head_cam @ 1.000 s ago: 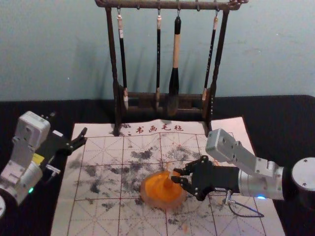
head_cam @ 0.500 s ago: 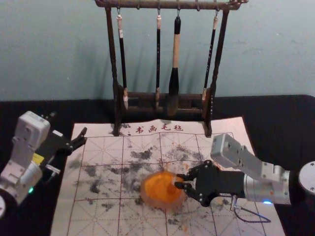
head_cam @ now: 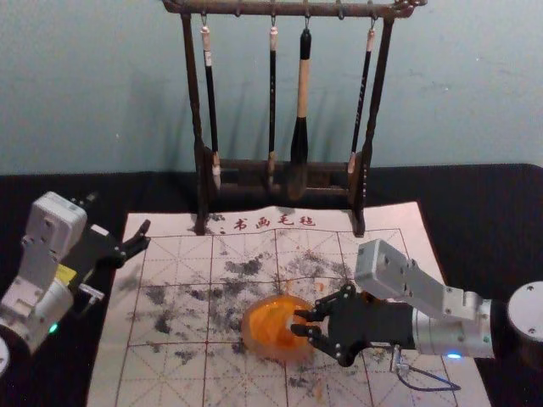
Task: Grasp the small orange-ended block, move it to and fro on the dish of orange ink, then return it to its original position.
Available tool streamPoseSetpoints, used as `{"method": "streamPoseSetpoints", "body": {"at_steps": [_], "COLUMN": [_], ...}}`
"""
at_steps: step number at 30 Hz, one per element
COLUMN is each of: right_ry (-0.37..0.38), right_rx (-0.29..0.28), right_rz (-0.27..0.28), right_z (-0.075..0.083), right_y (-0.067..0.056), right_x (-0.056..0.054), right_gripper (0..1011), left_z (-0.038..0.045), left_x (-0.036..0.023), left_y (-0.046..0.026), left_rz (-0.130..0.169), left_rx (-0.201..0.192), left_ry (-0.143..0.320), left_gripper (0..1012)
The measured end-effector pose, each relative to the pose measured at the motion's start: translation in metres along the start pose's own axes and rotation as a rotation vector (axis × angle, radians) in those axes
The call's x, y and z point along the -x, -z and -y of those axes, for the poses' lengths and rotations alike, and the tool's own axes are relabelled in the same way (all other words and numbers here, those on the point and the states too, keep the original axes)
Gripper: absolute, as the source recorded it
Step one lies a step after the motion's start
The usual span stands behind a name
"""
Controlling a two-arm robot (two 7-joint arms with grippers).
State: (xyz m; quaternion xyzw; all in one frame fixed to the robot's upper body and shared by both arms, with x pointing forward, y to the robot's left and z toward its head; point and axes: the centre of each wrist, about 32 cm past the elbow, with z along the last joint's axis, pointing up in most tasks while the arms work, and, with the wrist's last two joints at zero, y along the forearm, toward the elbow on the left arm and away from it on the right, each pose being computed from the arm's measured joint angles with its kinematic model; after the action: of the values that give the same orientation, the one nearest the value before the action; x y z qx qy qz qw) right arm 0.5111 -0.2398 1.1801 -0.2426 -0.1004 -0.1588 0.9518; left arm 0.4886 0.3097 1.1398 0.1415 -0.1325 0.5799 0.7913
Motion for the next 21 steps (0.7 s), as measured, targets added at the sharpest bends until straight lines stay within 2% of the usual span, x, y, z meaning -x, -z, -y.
{"method": "streamPoseSetpoints", "body": {"at_steps": [14,21], "right_ry": [-0.008,0.013], "right_rx": [0.005,0.021], "right_rz": [0.021,0.029], "right_z": [-0.01,-0.014], "right_y": [-0.006,-0.008], "right_x": [-0.004,-0.009], "right_gripper": [91,91], "left_z": [0.0,0.0], "left_x": [0.0,0.0], "left_y": [0.0,0.0], "left_rz": [0.0,0.0], "left_rx": [0.0,0.0], "left_ry": [0.0,0.0], "left_gripper": [1001,1001]}}
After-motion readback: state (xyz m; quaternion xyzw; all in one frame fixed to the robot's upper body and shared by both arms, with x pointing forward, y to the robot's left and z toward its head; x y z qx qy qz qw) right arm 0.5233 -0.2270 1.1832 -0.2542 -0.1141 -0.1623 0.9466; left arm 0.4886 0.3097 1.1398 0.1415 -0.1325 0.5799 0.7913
